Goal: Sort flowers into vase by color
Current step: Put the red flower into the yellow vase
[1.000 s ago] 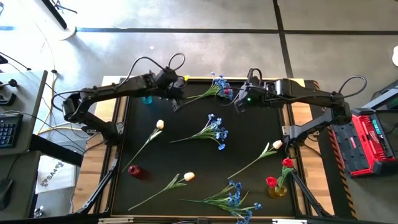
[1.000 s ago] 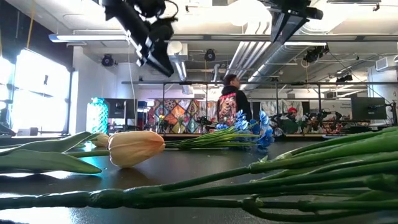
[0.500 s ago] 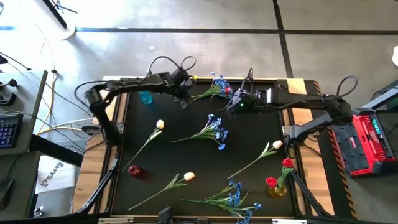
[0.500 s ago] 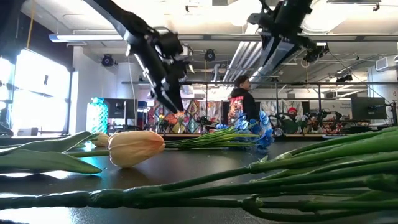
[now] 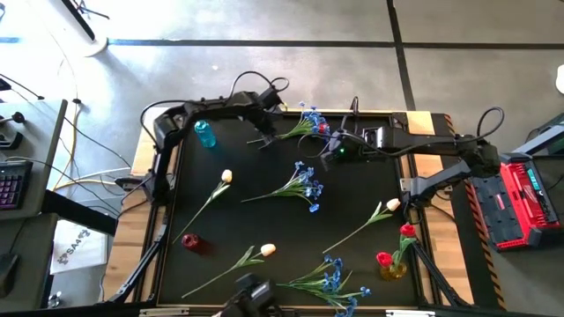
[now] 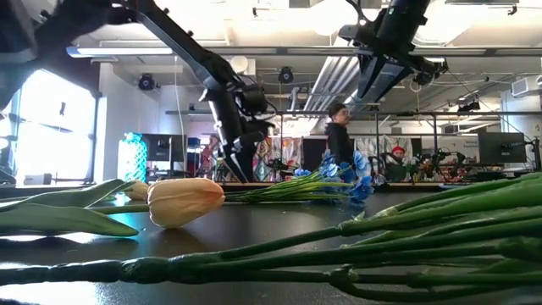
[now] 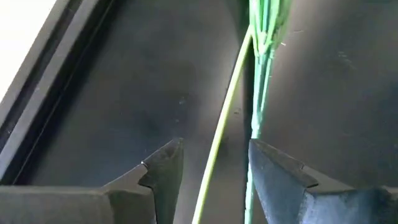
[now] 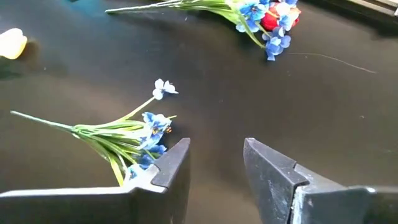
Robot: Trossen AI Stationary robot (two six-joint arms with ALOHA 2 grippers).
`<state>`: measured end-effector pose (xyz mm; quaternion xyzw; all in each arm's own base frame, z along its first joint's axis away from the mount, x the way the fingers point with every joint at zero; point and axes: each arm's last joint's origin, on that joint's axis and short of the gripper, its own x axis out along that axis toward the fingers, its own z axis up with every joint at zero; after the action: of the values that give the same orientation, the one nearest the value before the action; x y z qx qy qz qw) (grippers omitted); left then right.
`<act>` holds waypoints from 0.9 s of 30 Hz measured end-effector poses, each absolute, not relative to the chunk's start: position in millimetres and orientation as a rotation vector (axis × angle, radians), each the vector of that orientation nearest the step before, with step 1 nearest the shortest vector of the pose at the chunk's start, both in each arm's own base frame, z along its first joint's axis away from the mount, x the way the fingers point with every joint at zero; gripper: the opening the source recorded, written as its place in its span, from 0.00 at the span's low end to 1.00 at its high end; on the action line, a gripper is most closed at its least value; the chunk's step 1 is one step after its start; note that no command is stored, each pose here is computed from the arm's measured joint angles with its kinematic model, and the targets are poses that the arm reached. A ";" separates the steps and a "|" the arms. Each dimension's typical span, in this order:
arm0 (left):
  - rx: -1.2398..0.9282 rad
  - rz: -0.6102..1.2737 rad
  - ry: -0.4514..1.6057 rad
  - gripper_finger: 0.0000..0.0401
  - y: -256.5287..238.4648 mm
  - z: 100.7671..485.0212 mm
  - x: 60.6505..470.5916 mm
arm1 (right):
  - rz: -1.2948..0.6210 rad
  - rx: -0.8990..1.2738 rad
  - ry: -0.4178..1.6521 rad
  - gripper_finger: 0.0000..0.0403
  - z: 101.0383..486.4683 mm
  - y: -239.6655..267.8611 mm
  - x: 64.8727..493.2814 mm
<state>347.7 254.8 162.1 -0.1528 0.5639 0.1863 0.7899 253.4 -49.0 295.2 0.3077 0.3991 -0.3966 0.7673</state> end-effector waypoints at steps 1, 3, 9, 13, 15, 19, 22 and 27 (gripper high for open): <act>-0.333 0.391 1.229 0.42 256.5 159.9 350.1 | -0.859 0.668 0.867 0.34 295.3 -49.0 253.5; -0.340 0.371 1.273 0.42 258.7 153.1 353.3 | -0.854 0.671 0.870 0.34 295.2 -48.9 253.5; -0.327 0.384 1.372 0.42 264.6 141.6 360.5 | -0.839 0.683 0.878 0.34 295.1 -48.3 253.6; -0.323 0.383 1.383 0.41 266.1 141.9 361.9 | -0.837 0.681 0.880 0.34 295.0 -48.3 253.6; -0.317 0.378 1.387 0.39 265.8 141.9 362.0 | -0.832 0.678 0.883 0.34 295.0 -48.2 253.6; -0.319 0.369 1.412 0.26 264.8 141.9 359.9 | -0.816 0.686 0.892 0.34 294.9 -47.7 253.8; -0.325 0.367 1.425 0.13 264.0 141.7 358.8 | -0.812 0.680 0.894 0.34 294.9 -47.7 253.8; -0.336 0.364 1.432 0.02 263.1 141.5 358.2 | -0.812 0.679 0.894 0.34 294.9 -47.7 253.8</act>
<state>358.2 263.1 141.5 -0.1522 0.6494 0.1650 0.7266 253.8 -47.7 294.9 0.3130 0.4121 -0.3743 0.7695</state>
